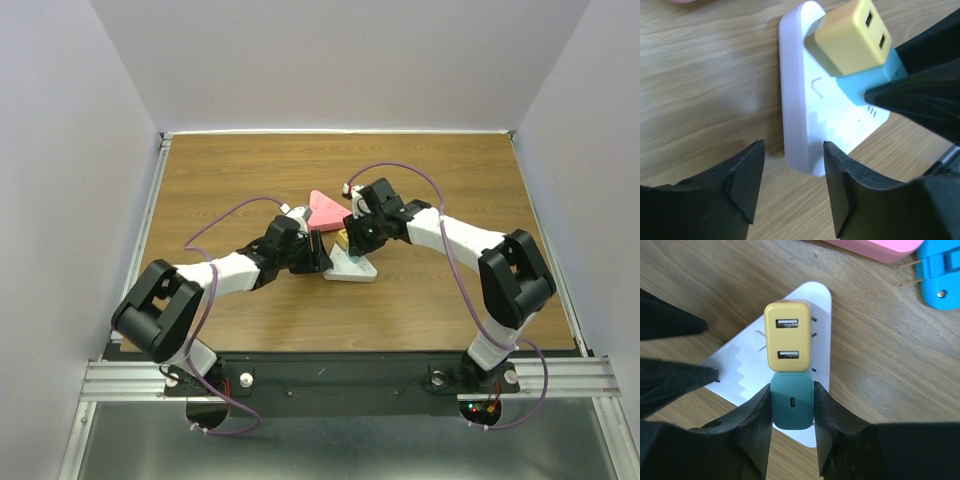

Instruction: Insert the plug

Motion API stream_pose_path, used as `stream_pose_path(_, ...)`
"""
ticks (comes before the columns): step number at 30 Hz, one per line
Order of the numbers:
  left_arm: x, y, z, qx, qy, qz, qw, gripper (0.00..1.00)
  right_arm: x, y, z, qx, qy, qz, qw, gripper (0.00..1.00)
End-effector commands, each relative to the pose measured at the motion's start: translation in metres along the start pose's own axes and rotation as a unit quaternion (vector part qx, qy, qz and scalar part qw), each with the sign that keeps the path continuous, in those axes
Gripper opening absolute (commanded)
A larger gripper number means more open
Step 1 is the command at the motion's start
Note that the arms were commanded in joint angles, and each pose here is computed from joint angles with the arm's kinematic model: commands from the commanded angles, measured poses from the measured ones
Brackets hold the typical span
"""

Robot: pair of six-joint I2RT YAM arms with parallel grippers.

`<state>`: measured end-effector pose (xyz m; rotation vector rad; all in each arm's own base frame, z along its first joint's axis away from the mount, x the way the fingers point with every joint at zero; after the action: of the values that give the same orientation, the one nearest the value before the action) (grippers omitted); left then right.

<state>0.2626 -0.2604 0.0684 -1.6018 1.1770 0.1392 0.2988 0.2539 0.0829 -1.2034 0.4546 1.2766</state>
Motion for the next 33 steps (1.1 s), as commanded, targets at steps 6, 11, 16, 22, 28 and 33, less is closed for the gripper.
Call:
stream_pose_path(6, -0.060, -0.029, 0.039, -0.006, -0.106, -0.043, 0.993, 0.77, 0.032, 0.060, 0.001, 0.036, 0.057, 0.143, 0.987, 0.00)
stream_pose_path(11, -0.080, -0.042, 0.053, -0.014, -0.130, -0.075, 0.989, 0.78, 0.041, 0.049, 0.027, 0.025, 0.041, 0.134, 0.990, 0.00)
stream_pose_path(16, -0.088, -0.053, 0.063, -0.021, -0.141, -0.094, 0.985, 0.79, 0.041, 0.041, 0.045, 0.022, 0.025, 0.123, 0.992, 0.05)
stream_pose_path(22, -0.096, -0.086, 0.065, -0.013, -0.160, -0.130, 0.978, 0.91, 0.016, 0.010, 0.066, 0.010, -0.003, 0.072, 0.997, 0.43)
stream_pose_path(28, -0.099, -0.134, 0.055, 0.001, -0.155, -0.164, 0.974, 0.92, -0.021, -0.024, 0.075, -0.004, 0.003, -0.006, 1.000, 0.80)
stream_pose_path(33, -0.101, -0.161, 0.053, 0.012, -0.173, -0.180, 0.968, 0.92, -0.053, -0.042, 0.059, 0.008, 0.027, -0.062, 0.998, 0.85)
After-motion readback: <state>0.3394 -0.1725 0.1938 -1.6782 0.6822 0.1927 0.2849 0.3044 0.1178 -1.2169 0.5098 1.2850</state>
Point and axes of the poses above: each gripper's point midway between its finger pads, its own x axis out along the fingers, its own z axis along the line the jaws close on, y = z × x, the point moved 2 cm from there along -x, back along the fingers, and after that the axes turned 15 degrees about x, right-handed, at the moved point
